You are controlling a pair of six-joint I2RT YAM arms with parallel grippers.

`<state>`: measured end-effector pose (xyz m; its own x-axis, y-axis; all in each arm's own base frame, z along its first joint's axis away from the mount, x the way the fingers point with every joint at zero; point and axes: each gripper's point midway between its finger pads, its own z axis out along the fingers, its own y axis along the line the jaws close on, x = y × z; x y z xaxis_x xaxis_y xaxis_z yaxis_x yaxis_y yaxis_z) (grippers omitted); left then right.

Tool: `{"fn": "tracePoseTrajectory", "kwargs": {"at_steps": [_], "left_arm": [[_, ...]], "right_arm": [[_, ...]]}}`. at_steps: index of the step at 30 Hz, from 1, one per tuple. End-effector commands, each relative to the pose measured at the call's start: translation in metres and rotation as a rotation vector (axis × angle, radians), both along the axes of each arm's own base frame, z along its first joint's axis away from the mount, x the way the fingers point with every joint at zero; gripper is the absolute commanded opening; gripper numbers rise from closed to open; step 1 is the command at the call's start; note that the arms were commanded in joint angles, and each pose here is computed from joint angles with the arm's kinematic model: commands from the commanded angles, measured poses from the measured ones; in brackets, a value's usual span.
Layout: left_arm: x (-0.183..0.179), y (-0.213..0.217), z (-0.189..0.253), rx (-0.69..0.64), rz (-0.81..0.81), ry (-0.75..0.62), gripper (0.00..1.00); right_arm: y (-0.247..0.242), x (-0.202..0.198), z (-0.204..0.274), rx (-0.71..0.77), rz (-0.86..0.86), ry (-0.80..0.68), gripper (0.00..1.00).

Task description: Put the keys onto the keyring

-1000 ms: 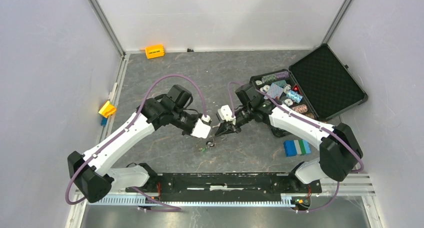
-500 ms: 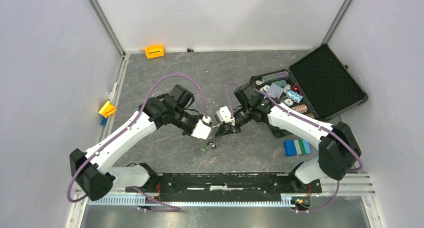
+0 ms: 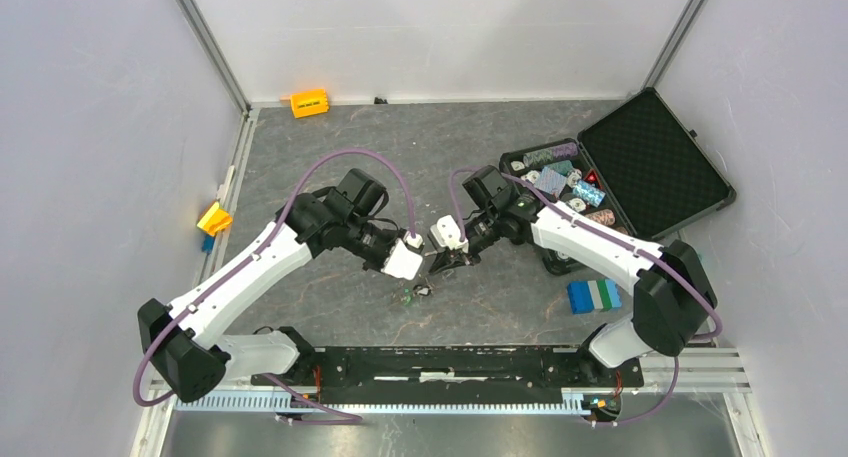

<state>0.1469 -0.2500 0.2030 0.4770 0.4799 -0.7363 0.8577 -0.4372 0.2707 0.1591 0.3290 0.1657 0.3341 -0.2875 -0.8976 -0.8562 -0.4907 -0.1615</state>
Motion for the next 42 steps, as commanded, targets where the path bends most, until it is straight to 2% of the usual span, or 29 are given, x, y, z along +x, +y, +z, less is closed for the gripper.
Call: {"fn": "tracePoseTrajectory", "kwargs": {"at_steps": [1,15,19,27,31,35,42], "left_arm": [[0.016,0.002,0.013,0.008,0.004,-0.114,0.02],[0.025,0.009,0.004,0.117,-0.003,-0.206,0.02],[0.026,0.008,0.010,0.113,0.007,-0.220,0.02],[0.023,0.012,0.020,0.091,0.070,-0.201,0.02],[0.026,0.013,0.021,0.073,0.121,-0.205,0.02],[0.033,0.013,0.031,0.055,0.223,-0.186,0.02],[0.053,0.013,0.050,-0.003,0.483,-0.130,0.02]], "right_arm": [[0.007,-0.016,0.021,0.068,0.089,0.008,0.00],[0.018,-0.005,0.016,0.041,0.006,0.059,0.01],[0.022,0.003,0.017,0.041,-0.029,0.052,0.08],[0.026,0.020,0.032,0.058,-0.122,0.021,0.46],[0.024,0.026,0.041,0.072,-0.154,0.004,0.55],[0.023,0.031,0.054,0.103,-0.184,0.001,0.59],[0.021,0.040,0.078,0.161,-0.252,-0.011,0.53]]}}
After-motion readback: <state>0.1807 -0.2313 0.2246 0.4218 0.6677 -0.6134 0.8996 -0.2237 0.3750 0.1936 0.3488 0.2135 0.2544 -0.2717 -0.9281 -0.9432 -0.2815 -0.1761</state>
